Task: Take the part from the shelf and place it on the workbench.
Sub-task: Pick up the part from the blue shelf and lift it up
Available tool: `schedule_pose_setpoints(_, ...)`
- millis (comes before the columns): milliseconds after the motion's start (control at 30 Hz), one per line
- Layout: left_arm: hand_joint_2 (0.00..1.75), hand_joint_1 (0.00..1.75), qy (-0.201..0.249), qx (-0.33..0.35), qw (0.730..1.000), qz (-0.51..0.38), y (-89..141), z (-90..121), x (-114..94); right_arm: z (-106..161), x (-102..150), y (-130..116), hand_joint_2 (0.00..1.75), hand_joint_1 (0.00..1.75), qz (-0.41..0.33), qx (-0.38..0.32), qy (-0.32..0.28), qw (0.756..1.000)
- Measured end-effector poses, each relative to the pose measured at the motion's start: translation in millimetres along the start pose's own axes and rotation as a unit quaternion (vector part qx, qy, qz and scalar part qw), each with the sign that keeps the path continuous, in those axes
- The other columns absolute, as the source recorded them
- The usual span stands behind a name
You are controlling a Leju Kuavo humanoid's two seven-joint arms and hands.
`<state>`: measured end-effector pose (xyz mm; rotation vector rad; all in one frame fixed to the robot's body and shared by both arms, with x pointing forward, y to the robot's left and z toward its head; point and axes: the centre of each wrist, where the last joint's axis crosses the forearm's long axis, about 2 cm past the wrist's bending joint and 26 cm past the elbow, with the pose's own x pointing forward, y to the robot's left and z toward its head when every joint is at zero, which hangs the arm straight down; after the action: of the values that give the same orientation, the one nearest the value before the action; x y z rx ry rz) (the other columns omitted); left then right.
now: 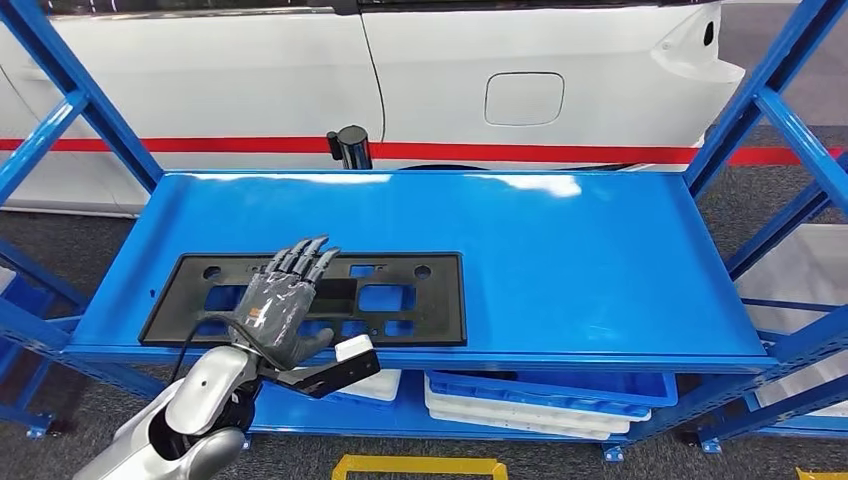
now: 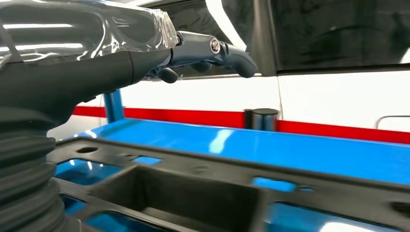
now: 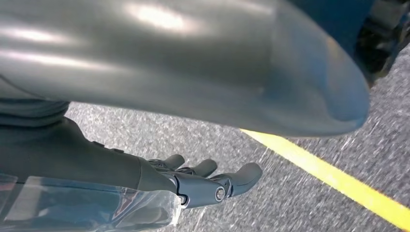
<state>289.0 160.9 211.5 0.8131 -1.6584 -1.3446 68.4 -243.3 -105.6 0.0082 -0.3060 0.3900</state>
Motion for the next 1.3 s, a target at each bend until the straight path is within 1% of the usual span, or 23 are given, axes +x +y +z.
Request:
schedule_pose_setpoints(267, 1.75, 0.00, -0.023, 0.006, 1.000, -0.010, 1.5, 5.1, 10.0, 0.1, -1.0, 0.2, 0.00, 0.00, -0.003, 0.000, 0.001, 1.000)
schedule_pose_setpoints(467, 1.75, 0.00, -0.044, 0.026, 0.999, -0.015, 9.2, 7.1, 17.8, 0.1, -0.2, 0.3, 0.00, 0.00, -0.004, 0.001, 0.000, 1.000)
schedule_pose_setpoints(733, 1.75, 0.00, -0.068, 0.029, 0.997, -0.010, 11.1, 11.4, 28.4, 0.1, -1.3, 0.0, 0.00, 0.00, -0.005, 0.000, -0.003, 1.000)
schedule_pose_setpoints(1033, 1.75, 0.00, -0.082, 0.007, 0.997, 0.009, 6.0, 14.7, 31.4, 0.0, -0.4, 0.0, 0.00, 0.00, -0.004, 0.000, -0.005, 1.000)
schedule_pose_setpoints(1300, 1.75, 0.00, -0.079, -0.004, 0.997, 0.018, 1.6, 16.6, 30.7, 0.1, -1.1, -0.4, 0.00, 0.00, -0.002, 0.000, -0.006, 1.000)
